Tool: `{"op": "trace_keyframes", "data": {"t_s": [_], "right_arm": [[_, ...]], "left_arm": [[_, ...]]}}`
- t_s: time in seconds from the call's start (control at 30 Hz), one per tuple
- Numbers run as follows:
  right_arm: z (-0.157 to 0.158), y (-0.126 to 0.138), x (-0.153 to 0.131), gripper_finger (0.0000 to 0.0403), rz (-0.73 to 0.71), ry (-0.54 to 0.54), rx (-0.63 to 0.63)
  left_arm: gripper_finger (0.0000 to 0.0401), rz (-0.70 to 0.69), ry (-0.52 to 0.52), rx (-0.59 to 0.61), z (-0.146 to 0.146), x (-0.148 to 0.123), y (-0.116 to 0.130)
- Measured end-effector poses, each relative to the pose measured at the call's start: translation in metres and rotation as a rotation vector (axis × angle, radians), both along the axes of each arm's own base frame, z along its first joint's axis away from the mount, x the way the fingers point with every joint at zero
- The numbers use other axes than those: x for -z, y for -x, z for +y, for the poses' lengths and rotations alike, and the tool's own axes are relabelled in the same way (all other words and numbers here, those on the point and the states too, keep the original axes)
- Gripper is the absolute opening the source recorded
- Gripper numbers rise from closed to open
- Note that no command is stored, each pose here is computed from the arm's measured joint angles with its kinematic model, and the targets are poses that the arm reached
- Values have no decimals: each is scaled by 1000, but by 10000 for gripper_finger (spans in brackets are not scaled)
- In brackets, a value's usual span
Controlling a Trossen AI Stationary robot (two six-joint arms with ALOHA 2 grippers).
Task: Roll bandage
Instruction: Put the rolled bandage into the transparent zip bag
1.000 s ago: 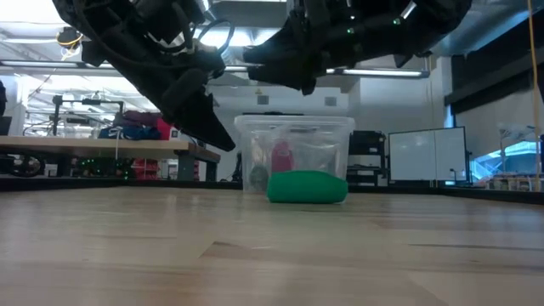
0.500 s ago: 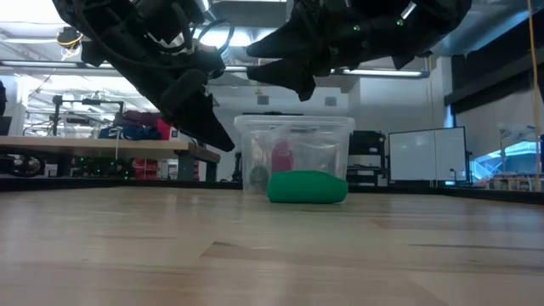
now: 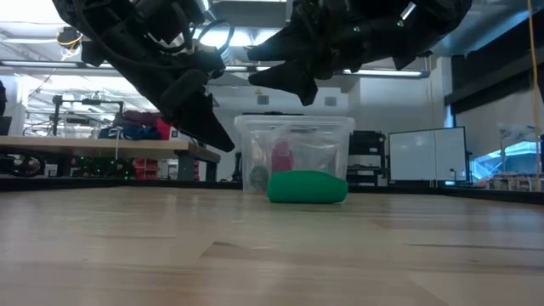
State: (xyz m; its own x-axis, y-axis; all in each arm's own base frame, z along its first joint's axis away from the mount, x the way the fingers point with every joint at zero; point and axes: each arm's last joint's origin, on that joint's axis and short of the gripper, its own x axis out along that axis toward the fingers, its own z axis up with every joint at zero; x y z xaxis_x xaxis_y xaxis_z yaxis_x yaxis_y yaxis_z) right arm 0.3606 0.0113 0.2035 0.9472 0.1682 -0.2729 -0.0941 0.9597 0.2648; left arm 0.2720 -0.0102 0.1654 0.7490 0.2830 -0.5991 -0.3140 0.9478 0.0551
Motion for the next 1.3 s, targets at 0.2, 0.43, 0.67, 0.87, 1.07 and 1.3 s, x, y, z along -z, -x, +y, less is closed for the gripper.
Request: {"op": "trace_keyframes", "data": {"t_s": [0.2,0.43,0.67,0.87,1.07,1.3], "right_arm": [[0,0,-1,227,0,-35,10],[0,-2,-8,227,-78,-37,9],[0,-3,-20,227,-199,-49,8],[0,-4,-25,227,-254,-49,8],[-1,-4,-25,227,-253,-39,42],[-1,-4,-25,227,-251,-45,60]], "left_arm": [[100,0,0,0,0,0,0],[100,0,0,0,0,0,0],[100,0,0,0,0,0,0],[100,0,0,0,0,0,0],[100,0,0,0,0,0,0],[100,0,0,0,0,0,0]]}}
